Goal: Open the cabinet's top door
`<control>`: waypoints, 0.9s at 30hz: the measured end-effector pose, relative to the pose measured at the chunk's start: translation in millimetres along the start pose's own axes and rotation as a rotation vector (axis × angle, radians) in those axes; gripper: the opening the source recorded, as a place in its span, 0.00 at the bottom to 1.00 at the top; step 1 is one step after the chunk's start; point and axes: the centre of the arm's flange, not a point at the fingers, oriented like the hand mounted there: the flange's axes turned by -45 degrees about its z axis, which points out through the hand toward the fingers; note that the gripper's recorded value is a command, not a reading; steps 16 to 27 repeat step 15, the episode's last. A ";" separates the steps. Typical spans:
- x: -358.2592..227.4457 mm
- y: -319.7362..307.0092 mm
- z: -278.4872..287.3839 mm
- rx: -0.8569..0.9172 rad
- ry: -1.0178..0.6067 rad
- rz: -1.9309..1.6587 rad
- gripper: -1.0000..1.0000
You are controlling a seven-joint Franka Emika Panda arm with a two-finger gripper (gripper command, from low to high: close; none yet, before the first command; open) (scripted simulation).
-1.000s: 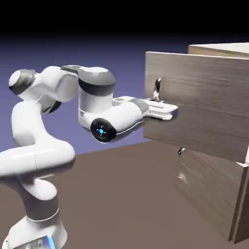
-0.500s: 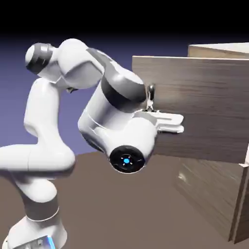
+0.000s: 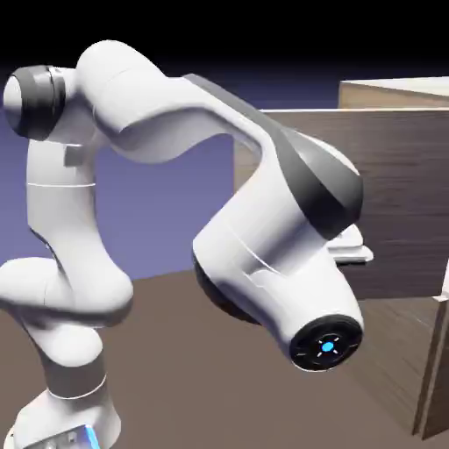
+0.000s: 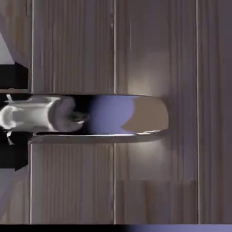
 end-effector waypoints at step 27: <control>0.0 -44.0 -68.9 -0.244 0.000 0.000 1.00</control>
